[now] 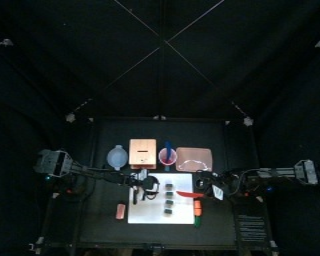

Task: Place sushi on board then cut the sushi with the knife then place the pieces on the plate
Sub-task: Cut the sushi into 4 pieces

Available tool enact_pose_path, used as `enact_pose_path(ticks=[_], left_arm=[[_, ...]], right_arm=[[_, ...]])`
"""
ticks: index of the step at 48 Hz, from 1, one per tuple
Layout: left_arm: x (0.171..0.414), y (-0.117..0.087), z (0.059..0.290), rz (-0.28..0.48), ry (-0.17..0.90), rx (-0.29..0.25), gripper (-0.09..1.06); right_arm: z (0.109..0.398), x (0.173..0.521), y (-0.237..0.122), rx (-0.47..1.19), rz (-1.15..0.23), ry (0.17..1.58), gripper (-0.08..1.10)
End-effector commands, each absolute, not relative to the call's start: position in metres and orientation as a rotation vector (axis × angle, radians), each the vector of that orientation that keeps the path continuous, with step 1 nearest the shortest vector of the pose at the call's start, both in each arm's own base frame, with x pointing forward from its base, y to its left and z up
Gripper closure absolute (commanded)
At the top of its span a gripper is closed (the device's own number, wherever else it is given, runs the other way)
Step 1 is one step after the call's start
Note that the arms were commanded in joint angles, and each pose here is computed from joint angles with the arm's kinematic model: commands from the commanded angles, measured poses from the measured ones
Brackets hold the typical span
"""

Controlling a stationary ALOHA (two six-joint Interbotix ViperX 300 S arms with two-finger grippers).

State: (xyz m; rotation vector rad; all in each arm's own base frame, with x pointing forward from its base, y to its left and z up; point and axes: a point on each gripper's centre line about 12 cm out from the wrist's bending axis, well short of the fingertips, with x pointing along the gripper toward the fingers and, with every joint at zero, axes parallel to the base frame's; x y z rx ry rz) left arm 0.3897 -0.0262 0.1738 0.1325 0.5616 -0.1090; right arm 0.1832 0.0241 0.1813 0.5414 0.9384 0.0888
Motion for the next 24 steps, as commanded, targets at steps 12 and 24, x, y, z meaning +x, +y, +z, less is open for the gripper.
enact_pose_path(ticks=[12, 24], left_arm=[[0.392, -0.019, 0.18, -0.089, 0.54, 0.122, 0.13], [0.389, -0.015, 0.176, -0.078, 0.551, 0.113, 0.13]], right_arm=[[0.174, 0.172, 0.014, 0.568, 0.059, 1.038, 0.76], [0.166, 0.165, 0.01, 0.609, 0.019, 1.08, 0.76]])
